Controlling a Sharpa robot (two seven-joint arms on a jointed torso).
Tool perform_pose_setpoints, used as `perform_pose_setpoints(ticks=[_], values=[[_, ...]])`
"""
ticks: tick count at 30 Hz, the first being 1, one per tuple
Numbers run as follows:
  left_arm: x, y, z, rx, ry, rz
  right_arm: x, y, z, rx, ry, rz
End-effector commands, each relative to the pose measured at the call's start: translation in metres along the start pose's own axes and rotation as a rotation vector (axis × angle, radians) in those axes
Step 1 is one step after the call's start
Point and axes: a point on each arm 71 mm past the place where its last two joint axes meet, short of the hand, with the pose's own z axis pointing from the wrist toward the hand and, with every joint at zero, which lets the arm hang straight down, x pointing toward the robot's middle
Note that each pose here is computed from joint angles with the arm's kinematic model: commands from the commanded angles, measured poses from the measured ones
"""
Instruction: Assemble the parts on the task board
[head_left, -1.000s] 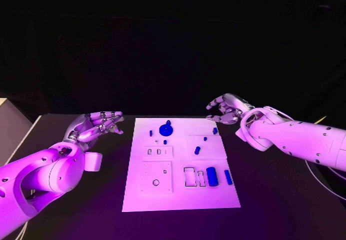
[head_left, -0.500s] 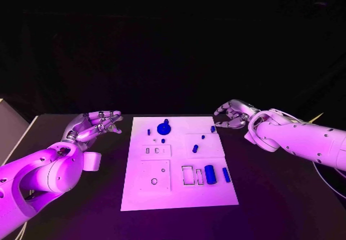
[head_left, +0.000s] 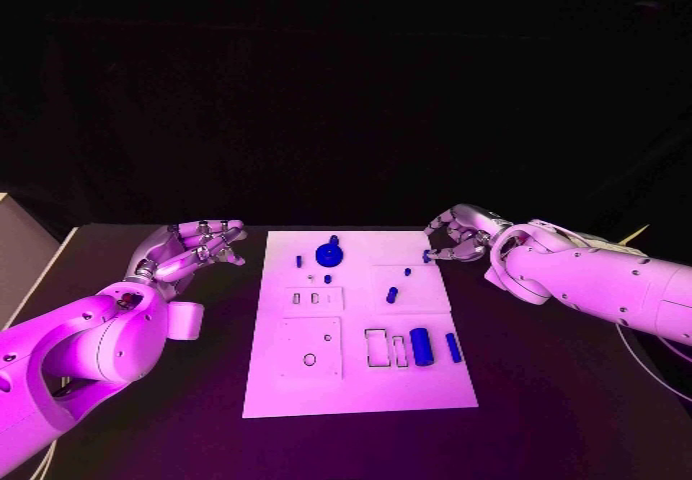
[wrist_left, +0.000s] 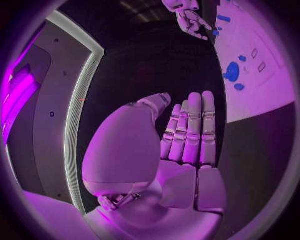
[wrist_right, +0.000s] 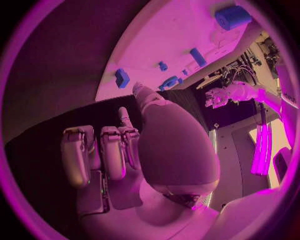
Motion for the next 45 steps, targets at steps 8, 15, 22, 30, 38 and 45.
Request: perform_pose_setpoints(ticks=[8, 15, 22, 30, 38, 45], values=[[0.0009, -0.0014, -0.0004, 0.014, 0.015, -0.004, 0.007, -0.002, 0.001, 0.009, 0.047, -0.018], [0.0009, -0.0013, -0.0003, 0.014, 0.014, -0.004, 0.012, -0.002, 0.003, 0.015, 0.064, -0.018], [0.0006, -0.0011, -0.0001, 0.013, 0.013, -0.003, 0.016, -0.002, 0.004, 0.022, 0.077, -0.021], [0.0006, -0.0010, 0.0000, 0.013, 0.013, -0.003, 0.019, -0.002, 0.005, 0.026, 0.087, -0.024], [0.0000, -0.0009, 0.0000, 0.013, 0.011, -0.002, 0.020, -0.003, 0.005, 0.034, 0.096, -0.026], [-0.0002, -0.0008, 0.0001, 0.012, 0.011, -0.002, 0.021, -0.004, 0.006, 0.038, 0.102, -0.032]])
